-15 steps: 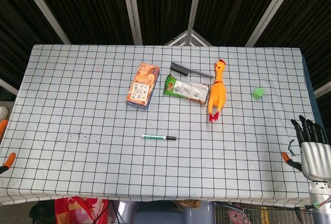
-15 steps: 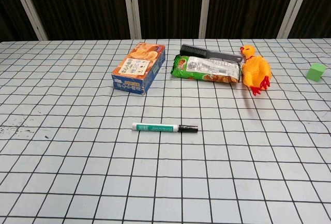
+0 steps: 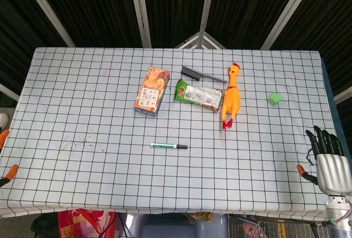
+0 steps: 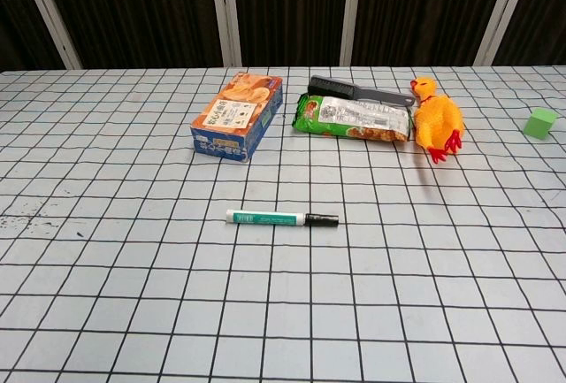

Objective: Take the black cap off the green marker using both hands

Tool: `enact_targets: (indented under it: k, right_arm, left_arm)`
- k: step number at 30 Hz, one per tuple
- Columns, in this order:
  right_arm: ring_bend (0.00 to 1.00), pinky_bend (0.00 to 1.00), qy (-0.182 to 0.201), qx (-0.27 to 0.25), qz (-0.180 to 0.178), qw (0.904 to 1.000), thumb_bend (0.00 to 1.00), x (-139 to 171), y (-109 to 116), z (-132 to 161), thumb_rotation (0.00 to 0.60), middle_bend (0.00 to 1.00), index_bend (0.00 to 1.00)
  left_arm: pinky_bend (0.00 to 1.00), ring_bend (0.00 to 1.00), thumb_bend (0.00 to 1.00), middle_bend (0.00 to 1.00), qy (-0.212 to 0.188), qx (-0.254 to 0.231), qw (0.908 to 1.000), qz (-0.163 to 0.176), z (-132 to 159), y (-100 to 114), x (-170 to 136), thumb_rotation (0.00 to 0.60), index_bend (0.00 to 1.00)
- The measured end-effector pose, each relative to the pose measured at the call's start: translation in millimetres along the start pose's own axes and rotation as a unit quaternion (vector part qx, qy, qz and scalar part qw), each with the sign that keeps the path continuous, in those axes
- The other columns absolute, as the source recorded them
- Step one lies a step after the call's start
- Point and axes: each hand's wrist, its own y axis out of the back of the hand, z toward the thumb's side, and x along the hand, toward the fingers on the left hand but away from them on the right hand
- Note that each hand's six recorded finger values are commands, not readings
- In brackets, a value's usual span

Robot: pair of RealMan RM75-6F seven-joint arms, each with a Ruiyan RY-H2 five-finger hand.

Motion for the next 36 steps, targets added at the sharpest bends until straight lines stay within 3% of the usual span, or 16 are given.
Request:
enact_targets:
  k: [14,19,30,36]
  right_arm:
    - [0.0,0.09,-0.001,0.003,0.012,0.9999,0.21,-1,-1,2,0.6,0.0,0.11]
    - [0.0,0.09,0.001,-0.003,0.011,0.9999,0.21,-2,0,4,0.6,0.0,0.11]
    - [0.0,0.09,-0.002,0.0,0.024,0.9997,0.21,-3,-9,3,0.6,0.0,0.11]
    - [0.0,0.09,-0.005,0.003,0.031,0.9995,0.21,-1,-15,-1,0.6,0.0,0.11]
  left_arm:
    - [0.0,0.0,0.38,0.05,-0.036,0.007,0.9993,-0.009,40,1,17,0.6,0.19]
    - [0.0,0.0,0.38,0.04,-0.047,-0.01,0.9987,-0.015,60,8,23,0.6,0.19]
    - [0.0,0.0,0.38,0.02,-0.032,-0.005,0.9954,-0.09,111,12,54,0.6,0.18]
    - [0.0,0.0,0.39,0.0,-0.034,0.025,0.9935,-0.106,131,4,86,0.6,0.18]
